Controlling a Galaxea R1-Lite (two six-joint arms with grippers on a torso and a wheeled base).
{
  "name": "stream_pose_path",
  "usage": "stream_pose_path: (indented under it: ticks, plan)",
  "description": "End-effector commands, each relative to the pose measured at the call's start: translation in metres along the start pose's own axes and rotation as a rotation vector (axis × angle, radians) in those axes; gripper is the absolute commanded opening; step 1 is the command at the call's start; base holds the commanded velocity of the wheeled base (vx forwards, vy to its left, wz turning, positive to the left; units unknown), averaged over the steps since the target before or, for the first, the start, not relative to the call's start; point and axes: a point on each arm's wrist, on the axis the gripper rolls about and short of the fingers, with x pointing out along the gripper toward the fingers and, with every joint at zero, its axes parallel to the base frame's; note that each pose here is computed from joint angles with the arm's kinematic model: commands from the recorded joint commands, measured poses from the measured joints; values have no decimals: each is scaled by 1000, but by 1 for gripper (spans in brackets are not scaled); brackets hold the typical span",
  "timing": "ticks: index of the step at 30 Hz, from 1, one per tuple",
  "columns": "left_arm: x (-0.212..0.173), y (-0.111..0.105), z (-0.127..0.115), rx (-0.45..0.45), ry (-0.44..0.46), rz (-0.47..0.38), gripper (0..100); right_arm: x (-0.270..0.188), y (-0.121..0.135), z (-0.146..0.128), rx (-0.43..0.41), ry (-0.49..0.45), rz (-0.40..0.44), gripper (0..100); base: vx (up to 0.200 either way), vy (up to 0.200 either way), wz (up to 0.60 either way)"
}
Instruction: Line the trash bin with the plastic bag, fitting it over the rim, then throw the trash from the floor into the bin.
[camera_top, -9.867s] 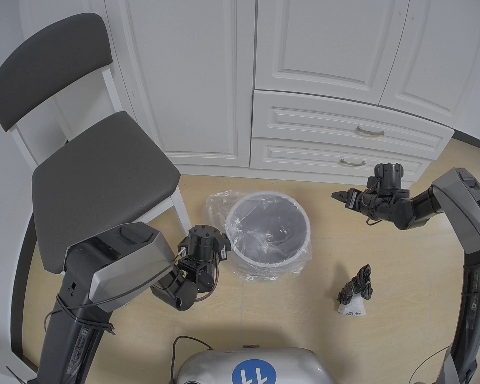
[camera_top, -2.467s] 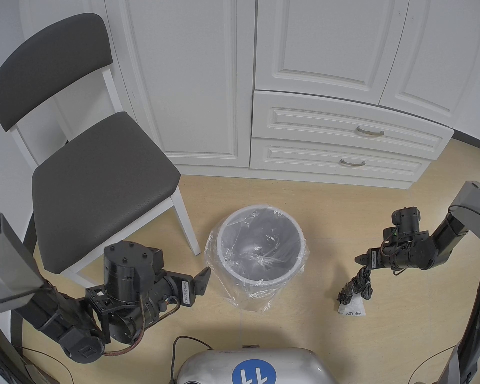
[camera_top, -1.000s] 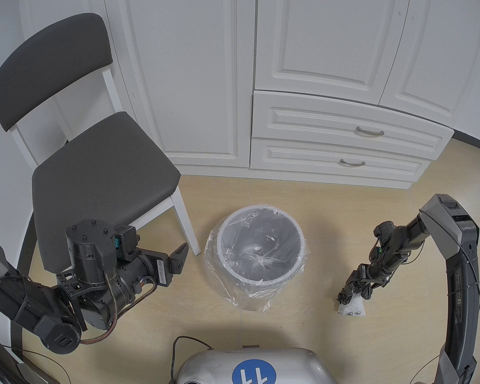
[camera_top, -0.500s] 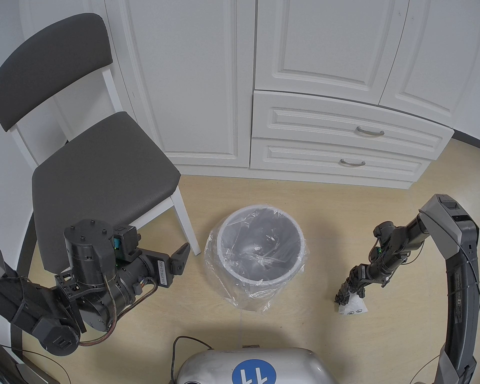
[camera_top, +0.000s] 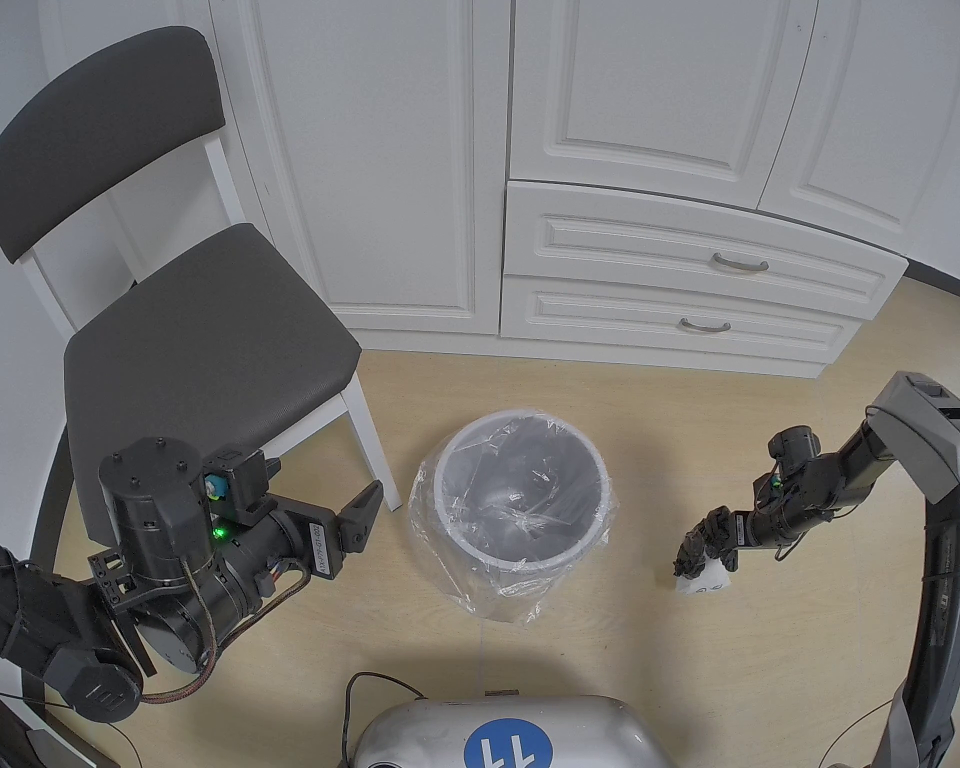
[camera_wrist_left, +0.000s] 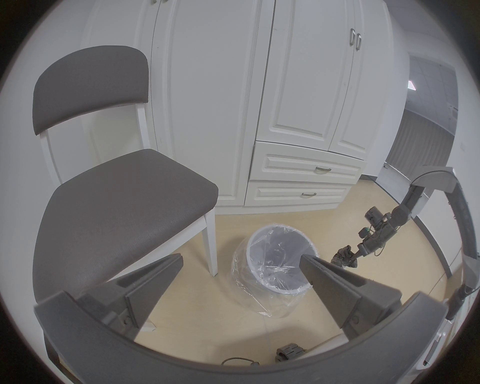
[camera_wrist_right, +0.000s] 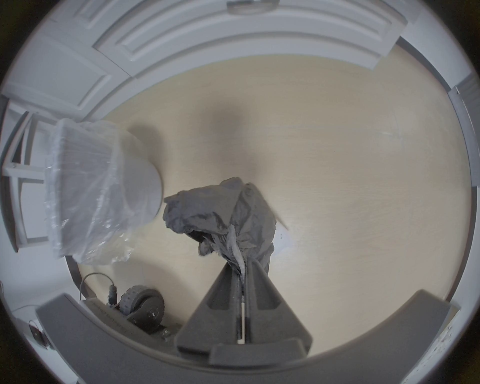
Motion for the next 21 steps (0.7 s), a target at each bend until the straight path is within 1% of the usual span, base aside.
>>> stream_pose_path:
  ticks: [1, 4, 5, 7, 10, 13, 16, 21]
  plan:
    - [-7, 0, 5, -2, -23, -6, 100, -85, 31, 6, -94, -149, 35, 0, 0, 0, 0]
    - [-11, 1, 13, 1, -58, -10, 100, -113, 43, 5, -124, -216, 50, 0, 0, 0, 0]
    - [-11, 1, 13, 1, -58, -10, 100, -113, 43, 5, -124, -216, 50, 0, 0, 0, 0]
    - [-18, 3, 18, -5, -83, -18, 100, -130, 52, 0, -147, -252, 62, 0, 0, 0, 0]
    - [-20, 4, 19, -5, -91, -15, 100, -145, 59, -1, -166, -288, 72, 0, 0, 0, 0]
    - [-23, 6, 23, -14, -109, -14, 100, -155, 68, -5, -186, -303, 86, 0, 0, 0, 0]
    - [-24, 7, 24, -13, -111, -14, 100, -159, 76, -9, -204, -305, 95, 0, 0, 0, 0]
    - [-24, 8, 26, -18, -121, -8, 100, -173, 87, -12, -231, -335, 117, 0, 0, 0, 0]
